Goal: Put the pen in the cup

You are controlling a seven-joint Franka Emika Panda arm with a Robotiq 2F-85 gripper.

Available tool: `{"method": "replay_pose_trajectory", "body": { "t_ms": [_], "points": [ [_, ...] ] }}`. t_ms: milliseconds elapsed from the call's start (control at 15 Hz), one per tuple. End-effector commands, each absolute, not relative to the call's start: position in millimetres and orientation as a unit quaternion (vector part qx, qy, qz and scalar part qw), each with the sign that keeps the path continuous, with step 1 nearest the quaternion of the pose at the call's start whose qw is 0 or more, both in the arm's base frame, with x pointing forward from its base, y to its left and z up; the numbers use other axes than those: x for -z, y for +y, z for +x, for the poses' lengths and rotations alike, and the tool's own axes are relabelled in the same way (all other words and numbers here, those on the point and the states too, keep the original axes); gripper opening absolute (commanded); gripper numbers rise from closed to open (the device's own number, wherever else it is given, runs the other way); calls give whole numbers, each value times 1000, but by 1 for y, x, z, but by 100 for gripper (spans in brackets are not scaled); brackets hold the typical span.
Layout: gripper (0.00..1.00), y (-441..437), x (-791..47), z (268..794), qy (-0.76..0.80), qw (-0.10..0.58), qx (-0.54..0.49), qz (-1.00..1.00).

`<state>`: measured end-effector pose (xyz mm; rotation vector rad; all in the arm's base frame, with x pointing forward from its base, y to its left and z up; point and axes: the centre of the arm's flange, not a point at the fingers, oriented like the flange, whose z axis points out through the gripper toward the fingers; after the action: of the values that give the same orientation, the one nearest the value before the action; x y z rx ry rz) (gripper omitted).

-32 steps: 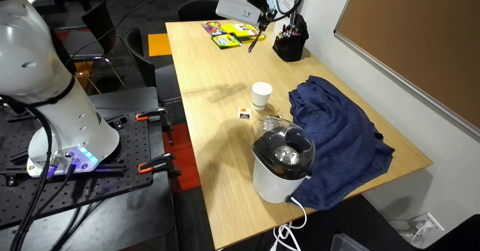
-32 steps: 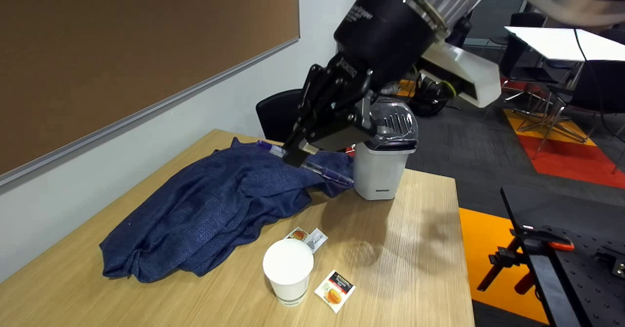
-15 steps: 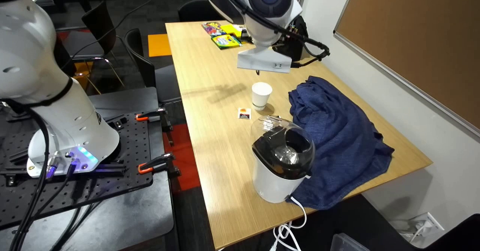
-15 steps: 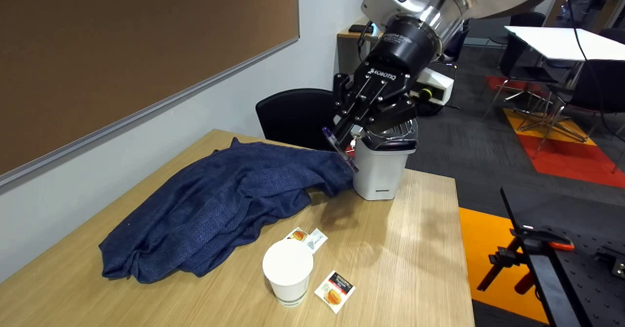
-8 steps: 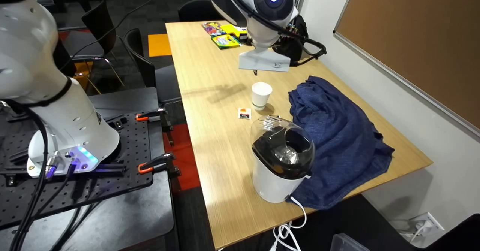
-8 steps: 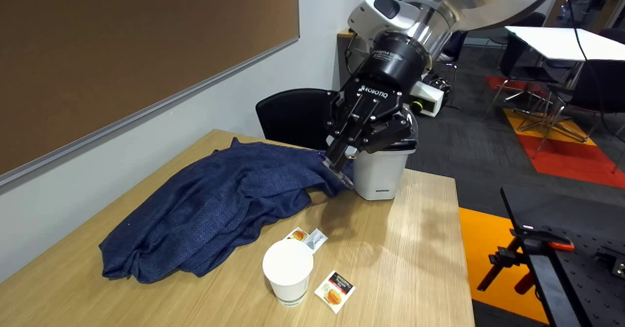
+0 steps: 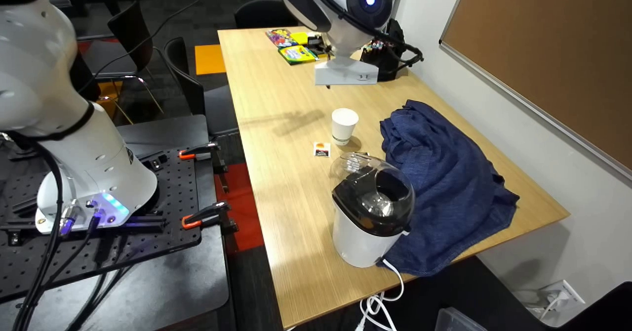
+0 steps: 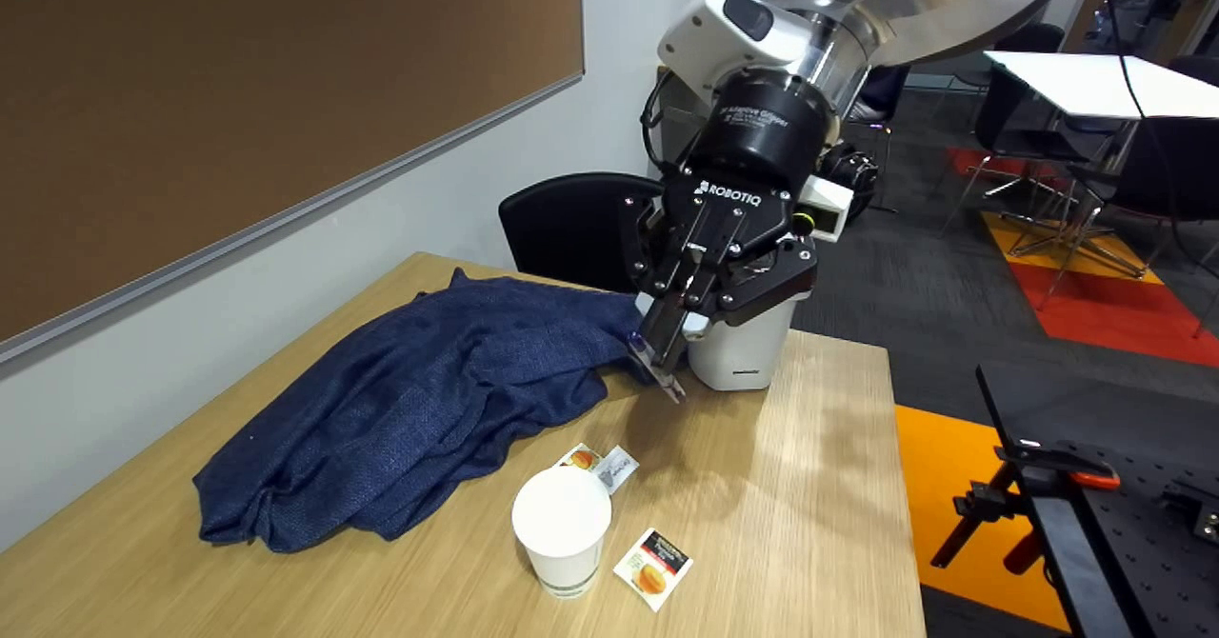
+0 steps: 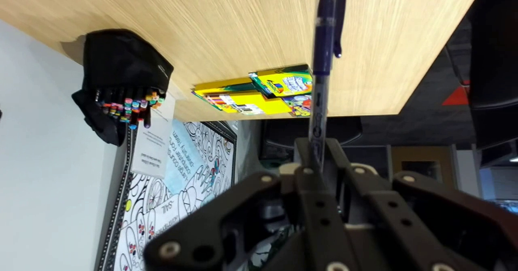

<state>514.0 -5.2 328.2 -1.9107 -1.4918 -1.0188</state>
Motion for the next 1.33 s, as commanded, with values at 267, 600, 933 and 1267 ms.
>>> {"method": "replay_pose_trajectory", "body": {
  "t_ms": [267, 600, 933, 1267],
  "points": [
    [11, -1, -319, 519, -577, 302, 376, -659],
    [3, -1, -313, 525, -583, 311, 373, -651],
    [3, -6, -292, 545, -593, 308, 417, -617],
    [3, -5, -268, 561, -596, 309, 438, -597]
  ]
}}
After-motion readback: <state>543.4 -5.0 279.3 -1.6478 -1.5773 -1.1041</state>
